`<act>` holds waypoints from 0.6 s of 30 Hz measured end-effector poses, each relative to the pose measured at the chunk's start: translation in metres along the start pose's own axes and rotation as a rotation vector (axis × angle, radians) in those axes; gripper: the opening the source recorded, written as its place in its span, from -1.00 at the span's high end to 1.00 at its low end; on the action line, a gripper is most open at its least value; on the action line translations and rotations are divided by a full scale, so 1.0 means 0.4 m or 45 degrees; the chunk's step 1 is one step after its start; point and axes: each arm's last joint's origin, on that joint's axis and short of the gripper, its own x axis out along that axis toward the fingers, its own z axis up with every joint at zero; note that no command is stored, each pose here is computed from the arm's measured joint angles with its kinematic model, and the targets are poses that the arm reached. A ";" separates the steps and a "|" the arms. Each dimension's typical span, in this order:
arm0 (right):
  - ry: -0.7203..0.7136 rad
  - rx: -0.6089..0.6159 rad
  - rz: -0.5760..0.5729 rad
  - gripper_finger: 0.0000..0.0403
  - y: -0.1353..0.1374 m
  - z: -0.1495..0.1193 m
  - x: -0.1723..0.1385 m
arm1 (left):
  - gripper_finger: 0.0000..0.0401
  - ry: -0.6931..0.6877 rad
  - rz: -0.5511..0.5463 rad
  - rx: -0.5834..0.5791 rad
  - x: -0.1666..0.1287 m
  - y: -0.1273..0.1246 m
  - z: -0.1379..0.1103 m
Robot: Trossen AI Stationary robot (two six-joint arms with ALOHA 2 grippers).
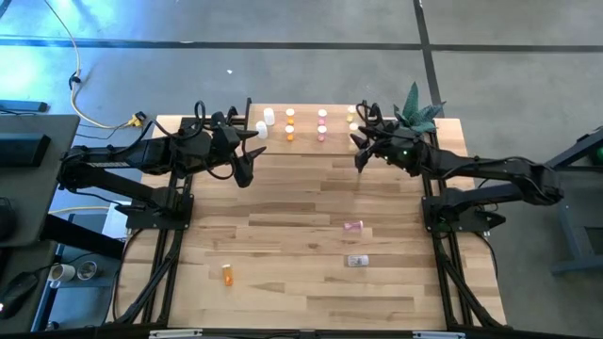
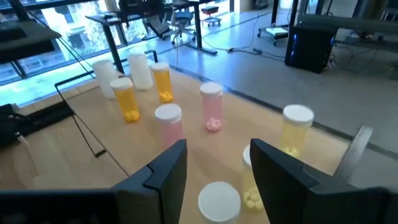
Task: Pick and place medicine bottles onto shelf by color
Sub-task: Put the transparent pill bottle aligned with the other transparent pill bottles on the shelf
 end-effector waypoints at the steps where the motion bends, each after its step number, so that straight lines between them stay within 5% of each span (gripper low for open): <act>1: -0.010 -0.010 0.005 0.18 0.000 0.003 -0.005 | -0.02 0.000 0.001 0.000 0.000 0.000 0.000; 18: -0.133 0.005 0.216 0.18 0.060 0.060 -0.095 | -0.02 0.023 -0.116 -0.156 -0.064 0.027 -0.008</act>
